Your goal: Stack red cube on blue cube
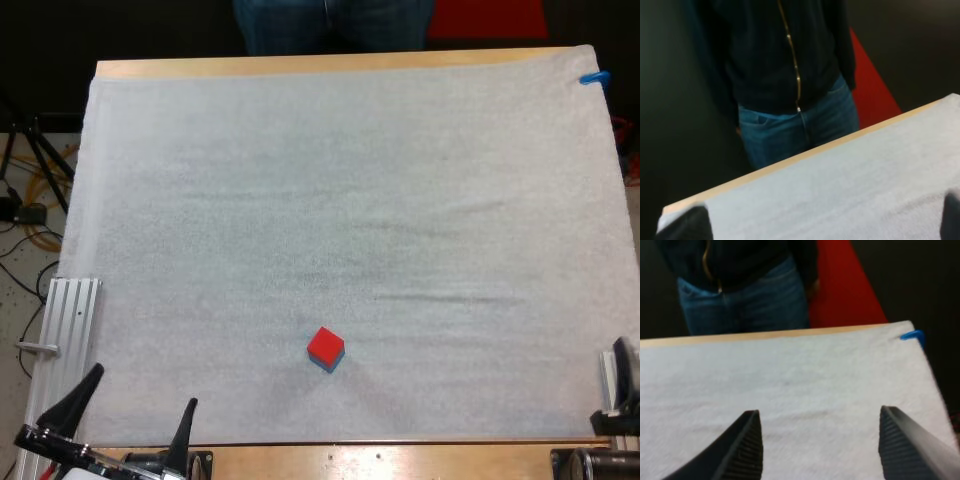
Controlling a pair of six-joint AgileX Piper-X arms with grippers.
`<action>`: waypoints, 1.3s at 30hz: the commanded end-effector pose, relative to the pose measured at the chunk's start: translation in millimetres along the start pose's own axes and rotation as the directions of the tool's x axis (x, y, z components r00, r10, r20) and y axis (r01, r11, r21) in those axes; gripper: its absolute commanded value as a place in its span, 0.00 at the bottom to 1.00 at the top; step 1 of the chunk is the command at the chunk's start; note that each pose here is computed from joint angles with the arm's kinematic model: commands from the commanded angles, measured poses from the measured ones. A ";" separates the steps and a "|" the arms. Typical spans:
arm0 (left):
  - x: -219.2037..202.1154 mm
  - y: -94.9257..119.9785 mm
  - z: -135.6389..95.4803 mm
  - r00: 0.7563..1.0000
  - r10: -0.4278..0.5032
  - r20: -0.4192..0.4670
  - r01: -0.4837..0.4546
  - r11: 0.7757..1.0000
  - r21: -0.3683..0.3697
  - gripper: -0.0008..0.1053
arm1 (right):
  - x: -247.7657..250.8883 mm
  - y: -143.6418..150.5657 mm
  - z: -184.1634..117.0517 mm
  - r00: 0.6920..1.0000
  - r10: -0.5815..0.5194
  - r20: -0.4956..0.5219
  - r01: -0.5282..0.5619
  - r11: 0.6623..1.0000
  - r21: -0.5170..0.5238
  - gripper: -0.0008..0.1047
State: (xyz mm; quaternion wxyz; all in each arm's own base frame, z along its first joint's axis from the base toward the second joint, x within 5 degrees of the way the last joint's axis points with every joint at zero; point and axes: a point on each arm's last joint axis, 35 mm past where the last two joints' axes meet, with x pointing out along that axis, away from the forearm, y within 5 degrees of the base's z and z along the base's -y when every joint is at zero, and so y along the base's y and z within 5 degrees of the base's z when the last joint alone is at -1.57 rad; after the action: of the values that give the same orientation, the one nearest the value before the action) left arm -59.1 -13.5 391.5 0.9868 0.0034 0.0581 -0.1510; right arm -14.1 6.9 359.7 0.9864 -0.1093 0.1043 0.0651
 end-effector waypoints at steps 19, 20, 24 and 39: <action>27.8 13.9 -25.5 0.978 0.133 -0.160 -0.141 0.989 -0.043 0.83 | 31.1 2.4 -19.9 0.996 0.085 -0.003 -0.085 0.993 -0.080 0.49; 33.2 16.1 -27.7 0.977 0.145 -0.154 -0.155 0.987 -0.051 0.83 | 33.2 2.5 -21.8 0.996 0.086 -0.007 -0.087 0.993 -0.079 0.49; 49.9 21.8 -35.0 0.980 0.148 -0.134 -0.160 0.983 -0.086 0.83 | 40.6 2.9 -28.4 0.996 0.090 -0.023 -0.092 0.993 -0.075 0.49; 92.2 35.3 -81.0 0.963 0.139 -0.229 -0.168 0.980 -0.111 0.83 | 62.8 5.8 -55.4 0.988 0.113 -0.107 -0.119 0.992 -0.051 0.49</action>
State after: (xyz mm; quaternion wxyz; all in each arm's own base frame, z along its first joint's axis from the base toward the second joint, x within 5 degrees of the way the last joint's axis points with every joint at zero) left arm 26.7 -5.7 298.8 0.9810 -0.0338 0.1764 -0.0731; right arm 33.0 6.2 290.6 0.9716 -0.1285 0.1636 0.1124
